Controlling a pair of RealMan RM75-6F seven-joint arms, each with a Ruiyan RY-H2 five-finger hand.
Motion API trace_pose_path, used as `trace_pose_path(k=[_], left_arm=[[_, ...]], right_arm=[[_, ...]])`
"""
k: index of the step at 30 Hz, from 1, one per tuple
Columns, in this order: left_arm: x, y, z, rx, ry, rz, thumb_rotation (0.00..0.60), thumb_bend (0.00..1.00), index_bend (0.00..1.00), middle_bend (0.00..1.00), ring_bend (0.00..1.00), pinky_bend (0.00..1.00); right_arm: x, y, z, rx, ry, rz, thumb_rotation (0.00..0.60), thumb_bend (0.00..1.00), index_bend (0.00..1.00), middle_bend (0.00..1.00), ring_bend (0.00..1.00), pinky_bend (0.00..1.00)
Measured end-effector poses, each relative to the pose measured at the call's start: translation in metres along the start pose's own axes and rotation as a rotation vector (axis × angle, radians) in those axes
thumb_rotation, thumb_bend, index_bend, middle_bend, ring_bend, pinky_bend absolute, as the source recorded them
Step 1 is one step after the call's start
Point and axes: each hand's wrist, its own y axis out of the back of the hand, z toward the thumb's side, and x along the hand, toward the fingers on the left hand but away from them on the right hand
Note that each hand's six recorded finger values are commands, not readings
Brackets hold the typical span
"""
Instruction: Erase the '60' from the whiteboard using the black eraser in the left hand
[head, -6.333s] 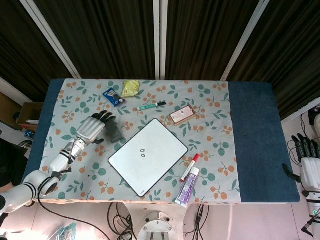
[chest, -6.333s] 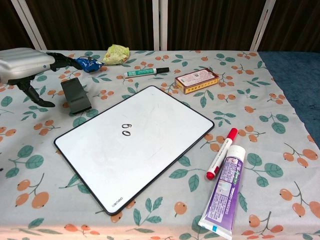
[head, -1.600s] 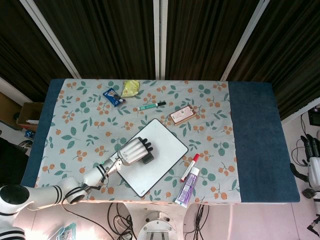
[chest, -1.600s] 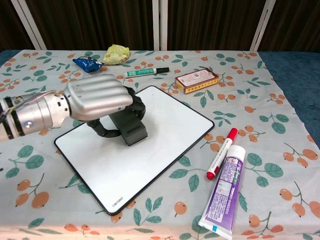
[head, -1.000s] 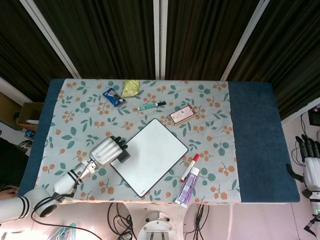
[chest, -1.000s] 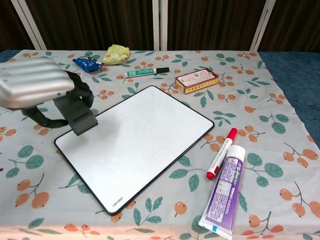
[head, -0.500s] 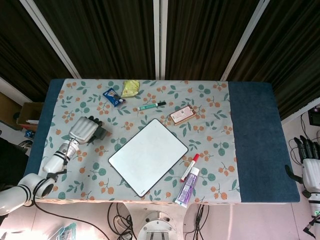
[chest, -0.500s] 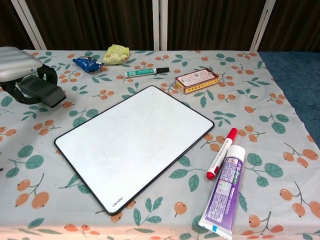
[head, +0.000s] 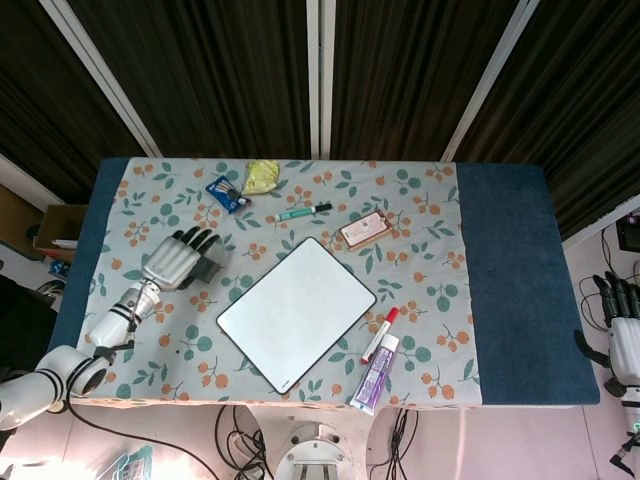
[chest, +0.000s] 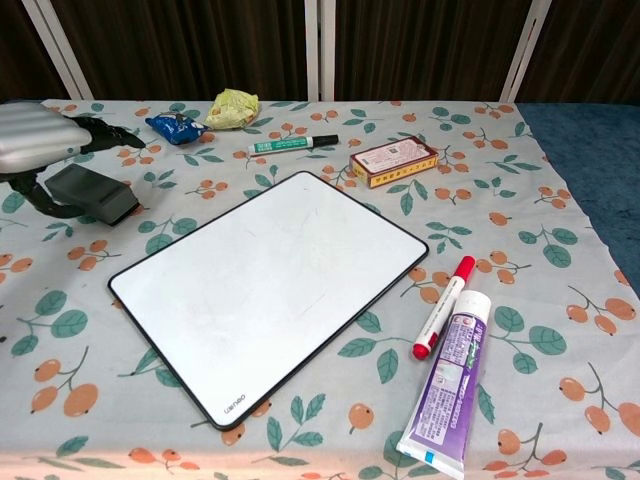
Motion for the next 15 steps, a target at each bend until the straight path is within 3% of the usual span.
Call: trace_pose_path(k=[6, 9, 15], left_arm=[[-0.023, 0.009, -0.014, -0.012, 0.040, 0.044, 0.600, 0.20, 0.05, 0.06, 0.08, 0.25], [-0.048, 0.013, -0.024, -0.066, 0.093, 0.089, 0.600, 0.17, 0.06, 0.05, 0.05, 0.25], [-0.123, 0.021, -0.045, -0.253, 0.234, 0.263, 0.549, 0.13, 0.07, 0.05, 0.04, 0.23]], right_arm=[[0.002, 0.002, -0.004, -0.001, -0.009, -0.006, 0.600, 0.22, 0.00, 0.00, 0.00, 0.00], [0.003, 0.001, -0.008, -0.003, -0.014, -0.004, 0.600, 0.21, 0.00, 0.00, 0.00, 0.00], [0.005, -0.004, -0.015, 0.003, 0.003, -0.013, 0.600, 0.18, 0.00, 0.00, 0.00, 0.00]])
